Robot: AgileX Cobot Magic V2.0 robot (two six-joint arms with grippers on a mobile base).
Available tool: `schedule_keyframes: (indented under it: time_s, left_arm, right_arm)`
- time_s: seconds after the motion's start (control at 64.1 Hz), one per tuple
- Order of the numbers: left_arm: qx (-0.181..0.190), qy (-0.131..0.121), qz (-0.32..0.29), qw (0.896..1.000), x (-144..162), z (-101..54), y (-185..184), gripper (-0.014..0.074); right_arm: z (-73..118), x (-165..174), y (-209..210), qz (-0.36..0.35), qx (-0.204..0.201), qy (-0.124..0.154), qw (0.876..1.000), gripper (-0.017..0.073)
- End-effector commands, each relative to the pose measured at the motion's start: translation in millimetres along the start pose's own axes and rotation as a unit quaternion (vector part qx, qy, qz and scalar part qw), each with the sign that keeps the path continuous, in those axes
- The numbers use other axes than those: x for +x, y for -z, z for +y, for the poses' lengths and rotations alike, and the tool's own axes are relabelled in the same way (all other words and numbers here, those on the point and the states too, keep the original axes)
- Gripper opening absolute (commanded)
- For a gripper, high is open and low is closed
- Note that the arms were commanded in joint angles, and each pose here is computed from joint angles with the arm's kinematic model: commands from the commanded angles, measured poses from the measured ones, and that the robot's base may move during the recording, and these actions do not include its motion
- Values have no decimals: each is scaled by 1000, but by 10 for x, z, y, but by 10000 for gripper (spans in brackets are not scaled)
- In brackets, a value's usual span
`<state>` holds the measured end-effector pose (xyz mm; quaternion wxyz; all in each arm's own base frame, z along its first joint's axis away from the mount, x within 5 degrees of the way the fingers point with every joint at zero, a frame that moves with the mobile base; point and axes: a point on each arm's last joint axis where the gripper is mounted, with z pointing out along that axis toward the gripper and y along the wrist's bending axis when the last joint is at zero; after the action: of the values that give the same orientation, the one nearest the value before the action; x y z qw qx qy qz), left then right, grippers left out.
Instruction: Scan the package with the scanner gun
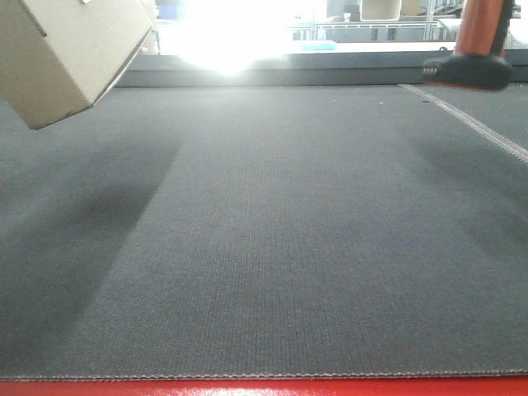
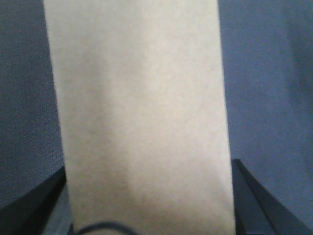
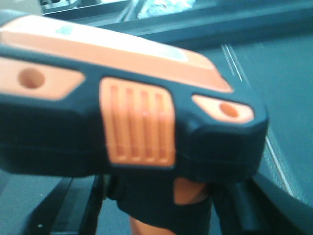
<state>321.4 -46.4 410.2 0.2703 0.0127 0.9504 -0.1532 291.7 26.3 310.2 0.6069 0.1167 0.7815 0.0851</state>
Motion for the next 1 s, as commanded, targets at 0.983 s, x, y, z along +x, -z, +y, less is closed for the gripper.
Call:
schedule_keyframes:
  time_s: [0.983]
  left_arm:
    - [26,5,-13,1000,-11,-76,63,-111]
  right_arm:
    - [-120,214,-466,-119,8,-2,993,-159]
